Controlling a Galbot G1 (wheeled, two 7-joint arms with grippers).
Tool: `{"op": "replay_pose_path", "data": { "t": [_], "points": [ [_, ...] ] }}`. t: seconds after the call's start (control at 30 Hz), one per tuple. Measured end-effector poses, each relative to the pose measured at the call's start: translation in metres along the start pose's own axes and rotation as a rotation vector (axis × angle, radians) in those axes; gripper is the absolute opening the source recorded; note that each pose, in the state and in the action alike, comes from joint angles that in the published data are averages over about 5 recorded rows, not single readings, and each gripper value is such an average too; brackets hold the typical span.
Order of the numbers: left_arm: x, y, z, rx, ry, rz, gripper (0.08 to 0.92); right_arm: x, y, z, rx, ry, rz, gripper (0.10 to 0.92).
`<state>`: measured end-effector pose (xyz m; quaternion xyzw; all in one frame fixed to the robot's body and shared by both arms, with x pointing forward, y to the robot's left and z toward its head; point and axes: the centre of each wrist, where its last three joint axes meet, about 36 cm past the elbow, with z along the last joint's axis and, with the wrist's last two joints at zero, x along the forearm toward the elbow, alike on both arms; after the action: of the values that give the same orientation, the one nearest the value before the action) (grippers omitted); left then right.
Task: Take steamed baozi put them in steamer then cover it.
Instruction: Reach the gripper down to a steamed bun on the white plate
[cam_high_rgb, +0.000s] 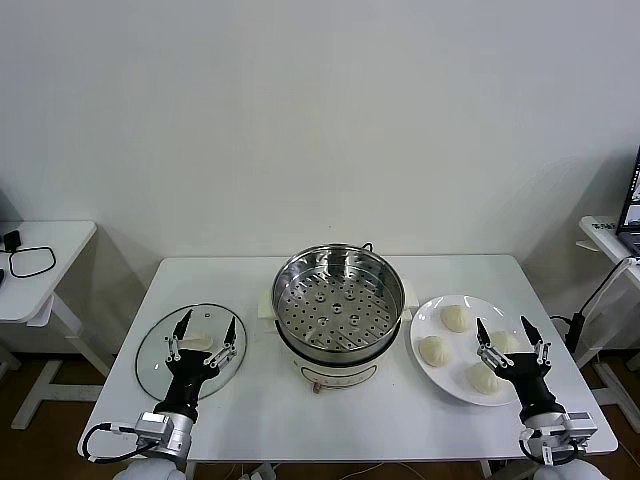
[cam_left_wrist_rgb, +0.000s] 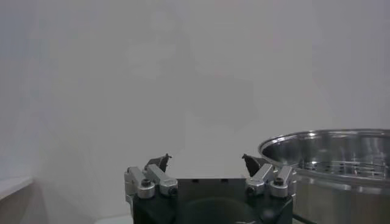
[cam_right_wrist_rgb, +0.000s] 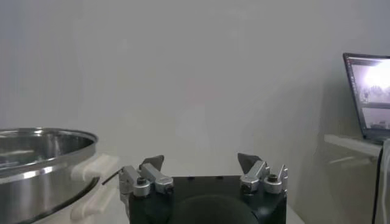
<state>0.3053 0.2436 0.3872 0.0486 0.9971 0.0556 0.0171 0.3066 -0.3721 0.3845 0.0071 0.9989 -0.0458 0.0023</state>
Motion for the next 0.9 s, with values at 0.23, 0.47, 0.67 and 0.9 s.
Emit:
{"op": "replay_pose_path", "data": {
  "t": [0.23, 0.47, 0.67, 0.9],
  "points": [
    [-0.001, -0.002, -0.002, 0.003, -0.007, 0.008, 0.823, -0.026, -0.019, -0.007, 0.144, 0.025, -0.022, 0.823],
    [-0.002, -0.006, -0.003, 0.008, -0.011, 0.020, 0.823, -0.075, -0.050, -0.027, 0.437, 0.091, -0.129, 0.823],
    [-0.001, -0.010, -0.006, 0.016, -0.018, 0.024, 0.823, -0.127, -0.073, -0.054, 0.702, 0.189, -0.322, 0.823],
    [-0.001, -0.012, -0.007, 0.024, -0.024, 0.017, 0.823, -0.191, -0.084, -0.086, 0.937, 0.341, -0.614, 0.823]
  ]
}}
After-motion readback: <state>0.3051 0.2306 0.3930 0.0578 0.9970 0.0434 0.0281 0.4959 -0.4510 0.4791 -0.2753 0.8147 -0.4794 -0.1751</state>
